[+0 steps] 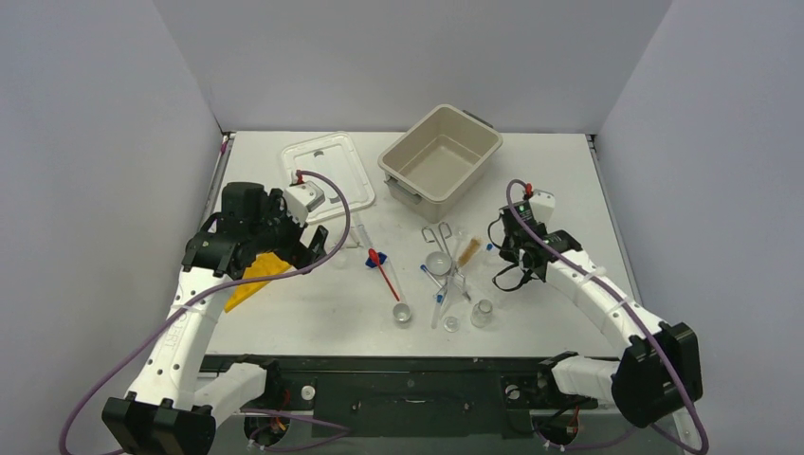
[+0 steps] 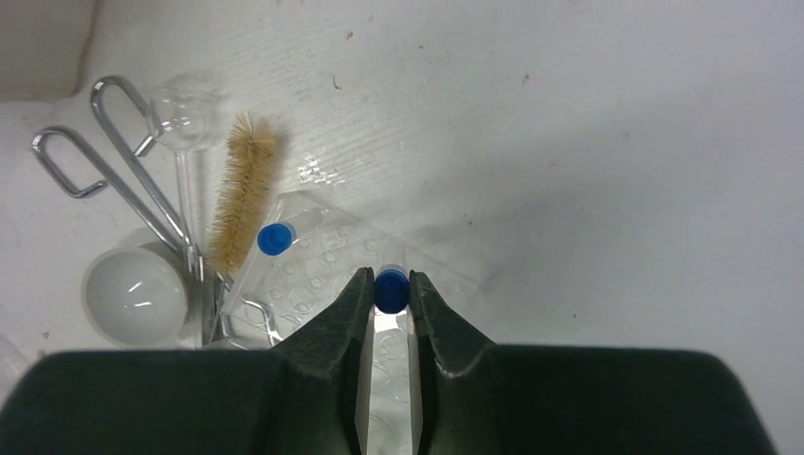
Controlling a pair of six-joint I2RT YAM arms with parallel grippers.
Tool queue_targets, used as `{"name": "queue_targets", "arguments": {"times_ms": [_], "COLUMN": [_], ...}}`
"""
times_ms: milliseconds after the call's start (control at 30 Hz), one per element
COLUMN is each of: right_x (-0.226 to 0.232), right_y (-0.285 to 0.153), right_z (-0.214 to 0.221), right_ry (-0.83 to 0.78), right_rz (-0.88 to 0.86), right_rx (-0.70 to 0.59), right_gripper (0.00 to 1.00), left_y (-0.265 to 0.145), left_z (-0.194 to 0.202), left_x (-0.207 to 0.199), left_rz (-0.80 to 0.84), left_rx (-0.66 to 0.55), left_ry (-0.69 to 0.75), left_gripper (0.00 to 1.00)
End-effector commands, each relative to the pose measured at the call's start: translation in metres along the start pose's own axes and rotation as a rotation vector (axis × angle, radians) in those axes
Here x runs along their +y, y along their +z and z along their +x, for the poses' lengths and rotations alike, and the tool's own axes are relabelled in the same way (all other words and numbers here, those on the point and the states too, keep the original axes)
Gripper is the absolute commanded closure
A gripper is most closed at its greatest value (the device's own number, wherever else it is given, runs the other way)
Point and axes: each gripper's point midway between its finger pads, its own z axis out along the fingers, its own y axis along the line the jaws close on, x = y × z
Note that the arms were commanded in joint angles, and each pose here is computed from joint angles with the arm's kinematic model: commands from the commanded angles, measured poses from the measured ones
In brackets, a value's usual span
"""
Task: Organize the chemistry lab equipment
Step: Insert the test tube into the slot of the test tube rack.
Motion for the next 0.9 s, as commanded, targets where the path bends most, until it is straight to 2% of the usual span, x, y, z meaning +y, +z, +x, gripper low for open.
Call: {"name": "queue_targets", "arguments": {"times_ms": [0, 400, 867], "right_x": [0.001, 0.009, 0.002], "right_y": [-0.031, -0.018, 0.002], "right_z": [-0.026, 0.018, 0.022], "right_ry": [0.050, 0.026, -0.016], "right_rz": [-0.047, -0.082, 0.003], "right_rx": [-0.079, 0.007, 0.010], "right_gripper": [1.00, 1.00, 1.00], "left_y": [-0.003, -0.002, -0.006], "left_z": [-0.012, -0.014, -0.011], "left_x": [0.004, 0.004, 0.004], "left_rz": [-0.020, -0.017, -0.027], "left_rx": [-0.046, -0.051, -0.049], "left_ry": [0.021, 0.018, 0.034], "left_gripper": [0.03, 0.03, 0.03]}}
